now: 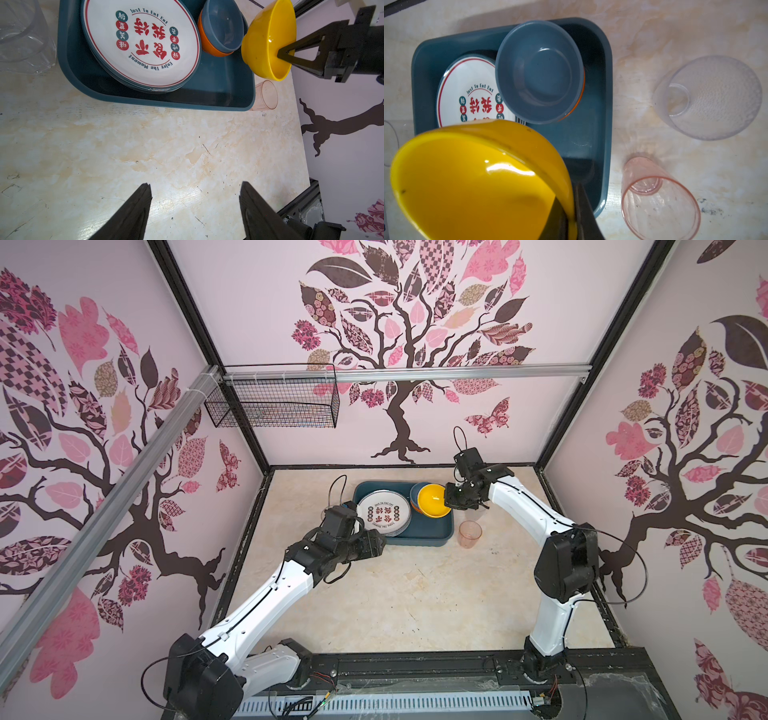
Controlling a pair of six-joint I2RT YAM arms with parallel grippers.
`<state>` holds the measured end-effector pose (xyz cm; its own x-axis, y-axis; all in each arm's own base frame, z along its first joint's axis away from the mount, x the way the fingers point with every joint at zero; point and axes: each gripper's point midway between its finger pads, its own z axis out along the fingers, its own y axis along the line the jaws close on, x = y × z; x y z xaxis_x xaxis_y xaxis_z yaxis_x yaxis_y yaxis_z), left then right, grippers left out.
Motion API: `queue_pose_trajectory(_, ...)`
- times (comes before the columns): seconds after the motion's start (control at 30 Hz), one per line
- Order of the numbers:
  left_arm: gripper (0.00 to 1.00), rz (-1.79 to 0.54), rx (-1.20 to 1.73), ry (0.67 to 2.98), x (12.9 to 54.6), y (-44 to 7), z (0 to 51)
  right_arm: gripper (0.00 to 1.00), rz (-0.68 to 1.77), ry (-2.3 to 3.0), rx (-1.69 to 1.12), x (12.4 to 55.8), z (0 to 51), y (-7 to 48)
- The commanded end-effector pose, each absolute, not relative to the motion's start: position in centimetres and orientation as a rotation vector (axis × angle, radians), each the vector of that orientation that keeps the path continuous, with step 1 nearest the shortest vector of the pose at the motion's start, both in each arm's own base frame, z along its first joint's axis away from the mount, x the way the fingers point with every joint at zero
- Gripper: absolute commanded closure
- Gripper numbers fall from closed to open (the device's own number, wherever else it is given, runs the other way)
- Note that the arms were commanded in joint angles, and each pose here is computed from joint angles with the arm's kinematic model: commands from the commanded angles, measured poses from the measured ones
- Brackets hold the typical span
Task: Place the mixed dishes into the plastic bin
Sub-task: 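Lift the yellow bowl and carry it over the teal bin, then lower the yellow bowl into the blue bowl and open the right gripper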
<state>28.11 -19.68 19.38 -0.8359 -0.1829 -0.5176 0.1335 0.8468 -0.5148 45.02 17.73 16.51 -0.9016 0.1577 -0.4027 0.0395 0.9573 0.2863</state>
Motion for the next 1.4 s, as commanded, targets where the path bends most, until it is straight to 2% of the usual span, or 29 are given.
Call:
queue_pose_trajectory(0.0,0.3,-0.754,-0.025,2.425,28.5,-19.8,20.7,0.91,0.362,2.691,0.155,46.8,16.1,17.6)
queue_pose_trajectory(0.5,0.3,-0.746,-0.047,2.441,27.9,-19.1,20.2,0.91,0.345,2.715,0.19,51.8,13.9,18.7)
queue_pose_trajectory(1.37,0.3,-0.748,-0.082,2.466,27.5,-18.5,18.8,0.9,0.346,2.757,0.205,52.9,10.7,19.4)
